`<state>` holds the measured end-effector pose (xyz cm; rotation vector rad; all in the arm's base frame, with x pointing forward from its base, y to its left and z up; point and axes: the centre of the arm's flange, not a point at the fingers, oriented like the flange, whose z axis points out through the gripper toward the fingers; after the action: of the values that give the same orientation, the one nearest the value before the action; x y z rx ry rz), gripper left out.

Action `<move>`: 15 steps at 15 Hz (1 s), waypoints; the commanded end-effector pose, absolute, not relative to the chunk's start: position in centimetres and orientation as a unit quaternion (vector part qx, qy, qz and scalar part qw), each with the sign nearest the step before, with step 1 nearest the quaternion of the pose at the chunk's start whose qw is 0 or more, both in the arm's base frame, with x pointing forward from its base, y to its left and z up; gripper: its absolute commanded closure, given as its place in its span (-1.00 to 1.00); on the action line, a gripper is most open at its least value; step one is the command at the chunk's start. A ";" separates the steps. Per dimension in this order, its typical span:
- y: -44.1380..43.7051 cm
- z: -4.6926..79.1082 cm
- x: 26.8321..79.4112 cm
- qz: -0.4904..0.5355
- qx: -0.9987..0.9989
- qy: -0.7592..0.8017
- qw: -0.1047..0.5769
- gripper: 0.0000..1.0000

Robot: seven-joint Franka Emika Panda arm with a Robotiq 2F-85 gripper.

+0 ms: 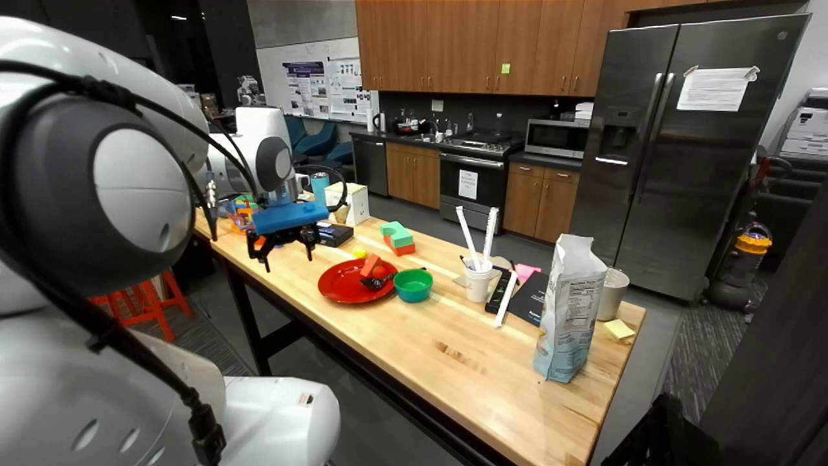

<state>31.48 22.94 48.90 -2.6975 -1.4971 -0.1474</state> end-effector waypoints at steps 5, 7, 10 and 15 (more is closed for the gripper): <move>23.5 49.8 27.3 -0.088 -0.877 -0.473 0.014 -1.00; 23.4 49.7 27.2 -0.098 -0.877 -0.471 0.011 -1.00; 23.3 49.7 27.1 -0.136 -0.879 -0.456 0.004 -1.00; 23.7 49.7 27.8 -0.125 -0.879 -0.461 0.009 -1.00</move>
<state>27.83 23.69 49.75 -2.7449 -1.4407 -0.3891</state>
